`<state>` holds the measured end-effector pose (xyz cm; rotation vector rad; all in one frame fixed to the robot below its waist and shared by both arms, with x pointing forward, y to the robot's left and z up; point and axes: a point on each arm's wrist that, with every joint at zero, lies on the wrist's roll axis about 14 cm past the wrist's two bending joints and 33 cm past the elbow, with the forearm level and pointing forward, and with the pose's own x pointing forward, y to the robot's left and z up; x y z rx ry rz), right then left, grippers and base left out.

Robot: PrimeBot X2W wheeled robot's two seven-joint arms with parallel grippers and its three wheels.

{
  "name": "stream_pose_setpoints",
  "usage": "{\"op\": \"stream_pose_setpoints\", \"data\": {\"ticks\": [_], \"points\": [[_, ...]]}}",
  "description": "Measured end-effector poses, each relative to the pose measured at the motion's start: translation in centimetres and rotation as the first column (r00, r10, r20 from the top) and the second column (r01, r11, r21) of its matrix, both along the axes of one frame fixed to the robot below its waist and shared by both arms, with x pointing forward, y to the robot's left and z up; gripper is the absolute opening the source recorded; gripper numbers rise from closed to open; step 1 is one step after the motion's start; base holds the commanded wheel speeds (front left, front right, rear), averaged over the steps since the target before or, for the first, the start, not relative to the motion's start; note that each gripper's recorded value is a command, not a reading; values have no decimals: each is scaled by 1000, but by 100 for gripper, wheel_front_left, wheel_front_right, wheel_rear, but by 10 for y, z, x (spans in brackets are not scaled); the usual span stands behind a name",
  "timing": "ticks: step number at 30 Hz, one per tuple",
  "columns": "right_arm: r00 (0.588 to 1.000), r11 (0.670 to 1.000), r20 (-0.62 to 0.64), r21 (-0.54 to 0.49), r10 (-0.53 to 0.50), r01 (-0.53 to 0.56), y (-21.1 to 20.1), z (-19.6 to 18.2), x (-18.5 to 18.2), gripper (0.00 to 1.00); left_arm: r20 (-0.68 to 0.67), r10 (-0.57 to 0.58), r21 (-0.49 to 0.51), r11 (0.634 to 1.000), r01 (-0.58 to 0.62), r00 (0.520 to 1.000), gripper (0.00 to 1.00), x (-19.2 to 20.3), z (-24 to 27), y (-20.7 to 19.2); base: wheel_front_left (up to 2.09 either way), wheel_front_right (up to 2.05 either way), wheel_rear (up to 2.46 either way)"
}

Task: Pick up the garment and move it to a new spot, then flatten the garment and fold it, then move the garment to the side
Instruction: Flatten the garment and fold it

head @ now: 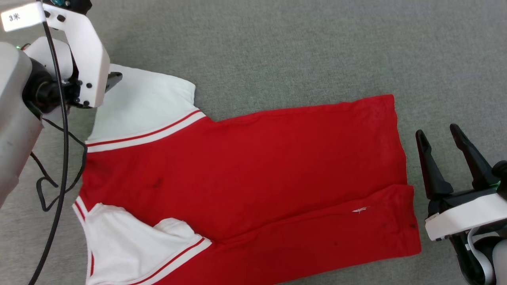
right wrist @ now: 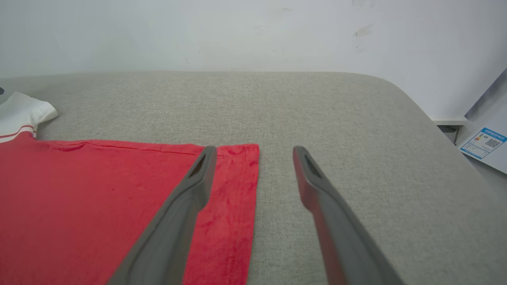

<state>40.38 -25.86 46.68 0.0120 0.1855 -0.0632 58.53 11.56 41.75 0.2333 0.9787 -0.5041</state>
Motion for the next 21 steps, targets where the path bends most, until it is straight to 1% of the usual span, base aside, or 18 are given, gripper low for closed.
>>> {"op": "stream_pose_setpoints", "data": {"ticks": [1, 3, 6, 9, 11, 12, 13, 18, 21], "points": [[1000, 1000, -6, -2, -3, 3, -1, -3, 1, 100, -19, 1, 7, 1000, -1, 1000, 100, 2, -7, -1, 0, 0, 0], [1000, 1000, -21, -7, -9, 9, -4, -9, 3, 100, -50, -20, 54, 998, 22, 999, 100, 3, -24, 0, 0, 0, 0], [999, 1000, -39, -12, -14, 14, -6, -17, 5, 100, -120, -20, 81, 996, 30, 993, 100, 0, -45, 3, 0, 0, 0], [999, 1000, -47, -16, -16, 15, -7, -21, 8, 100, -159, -32, 90, 995, 47, 987, 100, -1, -53, 2, 0, 0, 0], [999, 1000, -47, -17, -16, 15, -8, -22, 9, 100, -170, -35, 77, 996, 49, 985, 100, -2, -55, 0, 0, 0, 0], [999, 1000, -45, -17, -12, 11, -7, -22, 10, 100, -169, -37, 75, 996, 51, 985, 29, -2, -55, -1, 0, 0, 0], [999, 1000, -42, -17, -8, 7, -7, -21, 11, 100, -166, -42, 75, 996, 55, 985, 0, -3, -55, -1, 0, 0, 0], [1000, 999, -17, -43, 14, -14, -11, -6, 19, 100, -111, -53, 28, 998, 57, 992, 0, -7, -47, -10, 0, 0, 0], [999, 995, -19, -81, 51, -52, -14, 8, 26, 100, -32, -66, 19, 998, 66, 997, 0, -5, -33, -10, 0, 0, 0]]}}
